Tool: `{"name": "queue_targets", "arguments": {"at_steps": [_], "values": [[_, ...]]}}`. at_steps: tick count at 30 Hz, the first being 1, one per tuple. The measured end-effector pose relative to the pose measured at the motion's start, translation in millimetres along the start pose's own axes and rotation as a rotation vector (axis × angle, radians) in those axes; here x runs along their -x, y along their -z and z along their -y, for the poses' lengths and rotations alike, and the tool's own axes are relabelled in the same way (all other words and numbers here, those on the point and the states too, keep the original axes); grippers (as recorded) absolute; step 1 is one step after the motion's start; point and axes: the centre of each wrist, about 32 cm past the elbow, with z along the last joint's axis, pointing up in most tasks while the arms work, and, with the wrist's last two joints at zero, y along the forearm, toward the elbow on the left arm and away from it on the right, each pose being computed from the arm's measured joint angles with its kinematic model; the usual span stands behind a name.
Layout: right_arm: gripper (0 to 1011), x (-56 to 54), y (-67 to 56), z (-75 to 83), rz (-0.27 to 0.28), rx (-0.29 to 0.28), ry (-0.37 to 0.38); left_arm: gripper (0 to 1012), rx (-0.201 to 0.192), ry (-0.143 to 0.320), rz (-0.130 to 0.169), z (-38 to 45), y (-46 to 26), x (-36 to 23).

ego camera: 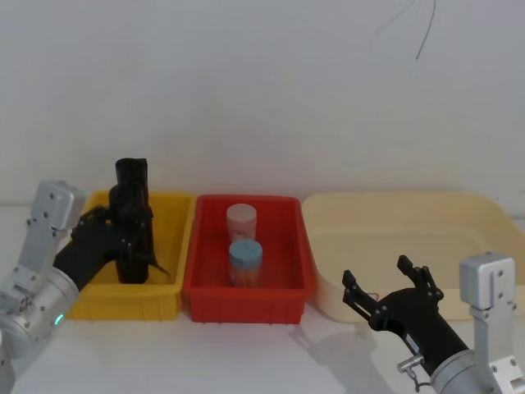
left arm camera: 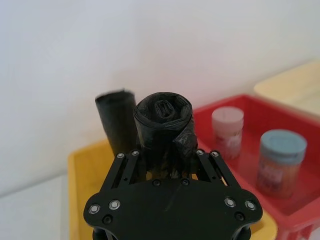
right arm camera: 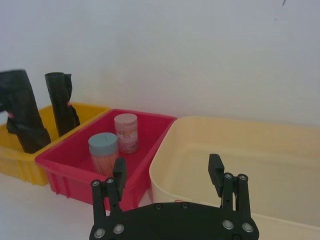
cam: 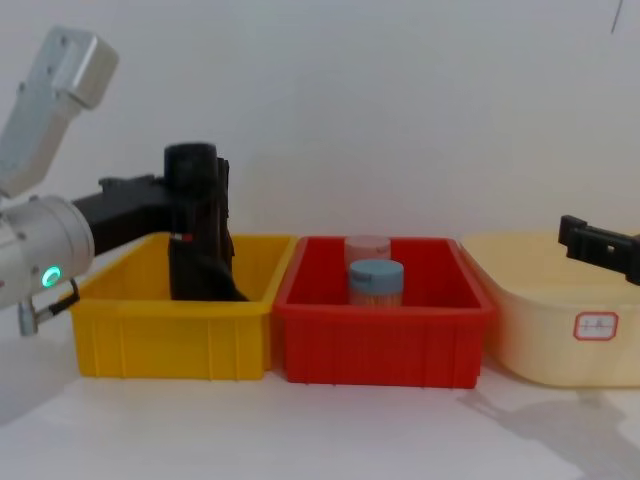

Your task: Pick up the garbage bag with the one hand and transfer it to the other hand.

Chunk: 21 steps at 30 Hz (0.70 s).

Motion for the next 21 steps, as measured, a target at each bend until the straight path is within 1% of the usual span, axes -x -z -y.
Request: {"name": "queue_targets", "arguments": {"at_steps": [2,4,6,7,10,11,12,13,15,16,18,20,21], "values": [[1000,0.0,0.0,0.0,0.000,0.000,0.000,411,0.020,0.008,-0.001,-1.2,-4.5,-0.2],[1000,0.0,0.0,0.0,0.000,0.000,0.000,400,0.050,0.022,-0.004,-2.7,-10.8,-0.5],[1000,0.0,0.0,0.0,0.000,0.000,0.000,391,0.070,0.032,-0.008,-3.6,-15.0,-0.7],[1001,0.0,0.0,0.0,0.000,0.000,0.000,382,0.092,0.042,-0.012,-4.8,-19.3,-1.2],[1000,0.0,0.0,0.0,0.000,0.000,0.000,374,0.127,0.058,-0.020,-5.5,-26.6,-1.0],[1001,0.0,0.0,0.0,0.000,0.000,0.000,371,0.148,0.071,-0.023,-6.0,-31.4,-0.9],[1000,0.0,0.0,0.0,0.000,0.000,0.000,371,0.163,0.080,-0.028,-6.3,-34.0,-0.9],[1001,0.0,0.0,0.0,0.000,0.000,0.000,371,0.186,0.094,-0.034,-6.6,-38.7,-0.7],[1000,0.0,0.0,0.0,0.000,0.000,0.000,371,0.211,0.109,-0.040,-6.7,-43.9,-0.4],[1000,0.0,0.0,0.0,0.000,0.000,0.000,371,0.232,0.126,-0.045,-6.7,-48.2,0.0],[1001,0.0,0.0,0.0,0.000,0.000,0.000,371,0.251,0.142,-0.052,-6.4,-52.1,0.6],[1001,0.0,0.0,0.0,0.000,0.000,0.000,371,0.282,0.168,-0.063,-5.7,-58.5,1.8],[1001,0.0,0.0,0.0,0.000,0.000,0.000,371,0.289,0.175,-0.067,-5.4,-59.7,2.0]]}}
